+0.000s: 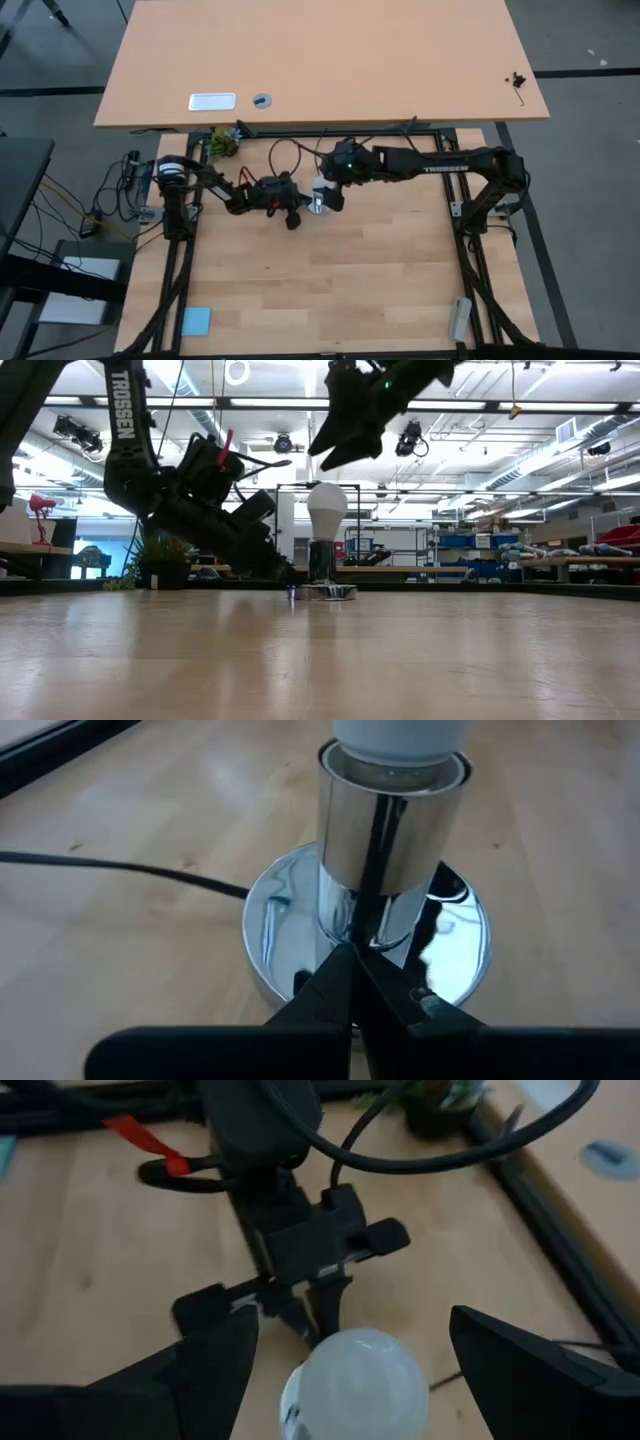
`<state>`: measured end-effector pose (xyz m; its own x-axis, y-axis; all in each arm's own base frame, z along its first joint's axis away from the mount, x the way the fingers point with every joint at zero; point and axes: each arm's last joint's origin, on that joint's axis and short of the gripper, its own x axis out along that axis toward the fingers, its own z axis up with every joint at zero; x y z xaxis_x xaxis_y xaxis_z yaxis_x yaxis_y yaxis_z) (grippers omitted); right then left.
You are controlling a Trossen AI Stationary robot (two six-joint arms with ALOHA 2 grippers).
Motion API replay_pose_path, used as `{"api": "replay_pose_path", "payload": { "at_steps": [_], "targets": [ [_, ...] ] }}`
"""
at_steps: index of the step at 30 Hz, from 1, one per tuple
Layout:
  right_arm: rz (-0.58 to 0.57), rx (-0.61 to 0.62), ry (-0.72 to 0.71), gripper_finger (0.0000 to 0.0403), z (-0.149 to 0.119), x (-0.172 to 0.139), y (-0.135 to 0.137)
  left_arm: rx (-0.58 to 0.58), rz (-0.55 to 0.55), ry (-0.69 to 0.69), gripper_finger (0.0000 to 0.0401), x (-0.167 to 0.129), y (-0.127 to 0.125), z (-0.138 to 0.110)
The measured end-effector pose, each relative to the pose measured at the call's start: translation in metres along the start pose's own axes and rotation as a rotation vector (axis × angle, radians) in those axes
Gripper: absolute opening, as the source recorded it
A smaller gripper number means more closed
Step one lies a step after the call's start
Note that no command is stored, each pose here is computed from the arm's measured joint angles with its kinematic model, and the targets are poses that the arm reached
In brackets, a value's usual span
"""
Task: Screw lightbulb
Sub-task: Insert the white lightbulb into the silver lamp
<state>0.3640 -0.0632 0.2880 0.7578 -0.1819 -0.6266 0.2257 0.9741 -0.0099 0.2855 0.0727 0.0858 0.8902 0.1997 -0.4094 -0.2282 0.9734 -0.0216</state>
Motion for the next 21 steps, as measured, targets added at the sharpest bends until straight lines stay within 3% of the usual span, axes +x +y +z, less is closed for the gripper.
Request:
{"api": "replay_pose_path", "payload": {
  "at_steps": [8, 21],
  "targets": [
    [0.059, 0.01, 0.106, 0.0335, 0.009, -0.015, -0.005, -0.014, -0.022, -0.013, 0.0019, 0.0, -0.004, 0.0],
    [0.064, 0.014, 0.216, 0.0332, -0.004, 0.001, -0.009, 0.014, -0.049, -0.023, 0.0019, 0.01, -0.013, 0.011]
  ]
}}
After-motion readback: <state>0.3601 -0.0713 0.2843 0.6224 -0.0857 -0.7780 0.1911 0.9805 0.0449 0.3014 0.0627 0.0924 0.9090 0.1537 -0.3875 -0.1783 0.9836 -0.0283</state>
